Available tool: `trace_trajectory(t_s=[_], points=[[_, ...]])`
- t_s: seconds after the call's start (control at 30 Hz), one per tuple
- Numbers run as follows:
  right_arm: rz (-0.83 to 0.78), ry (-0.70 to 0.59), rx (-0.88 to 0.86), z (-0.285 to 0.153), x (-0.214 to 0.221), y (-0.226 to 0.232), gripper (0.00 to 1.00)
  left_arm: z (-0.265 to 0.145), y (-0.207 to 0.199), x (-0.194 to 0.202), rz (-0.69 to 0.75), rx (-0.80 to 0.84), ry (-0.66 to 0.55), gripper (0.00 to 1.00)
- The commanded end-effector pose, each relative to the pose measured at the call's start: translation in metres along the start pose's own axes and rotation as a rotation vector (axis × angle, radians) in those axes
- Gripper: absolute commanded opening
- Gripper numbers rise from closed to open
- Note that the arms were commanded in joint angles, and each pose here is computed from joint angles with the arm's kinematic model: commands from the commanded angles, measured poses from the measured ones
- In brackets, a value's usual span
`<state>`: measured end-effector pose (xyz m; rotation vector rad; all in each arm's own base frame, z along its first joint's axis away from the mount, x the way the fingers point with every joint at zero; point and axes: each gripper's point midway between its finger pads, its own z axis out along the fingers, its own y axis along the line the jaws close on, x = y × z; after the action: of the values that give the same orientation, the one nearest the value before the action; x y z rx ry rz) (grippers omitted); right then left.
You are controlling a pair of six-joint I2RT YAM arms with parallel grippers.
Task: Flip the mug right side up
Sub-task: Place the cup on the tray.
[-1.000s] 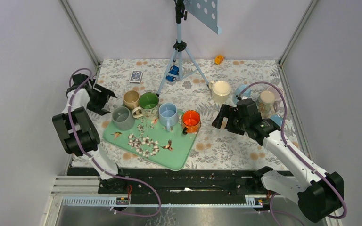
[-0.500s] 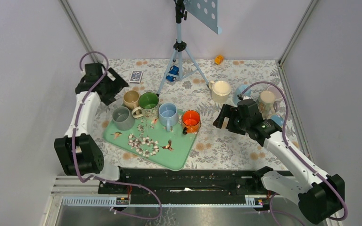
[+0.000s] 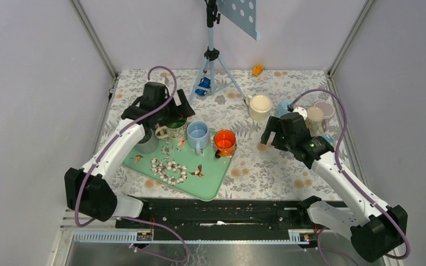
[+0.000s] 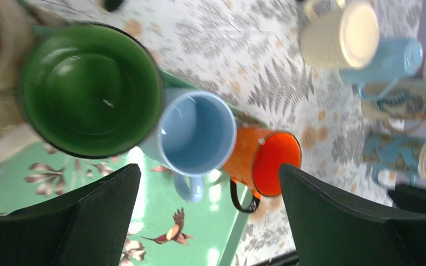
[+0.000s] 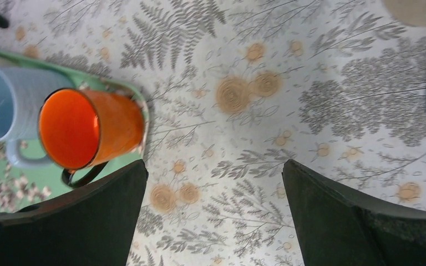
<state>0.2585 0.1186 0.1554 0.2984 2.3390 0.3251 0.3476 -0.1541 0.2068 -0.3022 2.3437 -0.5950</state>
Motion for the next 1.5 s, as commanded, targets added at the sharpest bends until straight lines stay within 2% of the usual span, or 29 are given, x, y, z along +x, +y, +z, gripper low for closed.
trace_trajectory(t_s=[0.0,0.13,0.3,0.53,0.67,0.87,1.0,1.33,1.47], points=[[-0.01,-0.08,0.162,0.0,-0.024,-0.022,1.0,-0.012,-0.046,0.027,0.124,0.171,0.021,0.99],[0.049,-0.15,0.254,-0.004,-0.037,-0.043,1.0,-0.018,-0.072,0.063,0.214,0.261,0.098,0.99],[0.116,-0.193,0.387,-0.014,-0.043,-0.086,1.0,-0.028,-0.091,0.084,0.249,0.368,0.135,0.99],[0.193,-0.314,0.59,-0.034,-0.044,-0.143,1.0,-0.026,-0.089,0.11,0.265,0.418,0.204,0.99],[0.253,-0.352,0.651,-0.037,-0.042,-0.165,1.0,-0.026,-0.087,0.115,0.277,0.422,0.211,0.99],[0.372,-0.353,0.651,-0.023,-0.041,-0.195,1.0,-0.026,-0.087,0.116,0.288,0.431,0.208,0.99],[0.42,-0.363,0.59,-0.012,-0.039,-0.201,1.0,-0.026,-0.087,0.118,0.286,0.439,0.212,0.99],[0.374,-0.289,0.321,0.02,-0.029,-0.163,1.0,-0.021,-0.085,0.121,0.282,0.436,0.216,0.99],[0.384,-0.21,0.303,0.029,-0.018,-0.158,1.0,-0.019,-0.085,0.122,0.269,0.439,0.219,0.99]])
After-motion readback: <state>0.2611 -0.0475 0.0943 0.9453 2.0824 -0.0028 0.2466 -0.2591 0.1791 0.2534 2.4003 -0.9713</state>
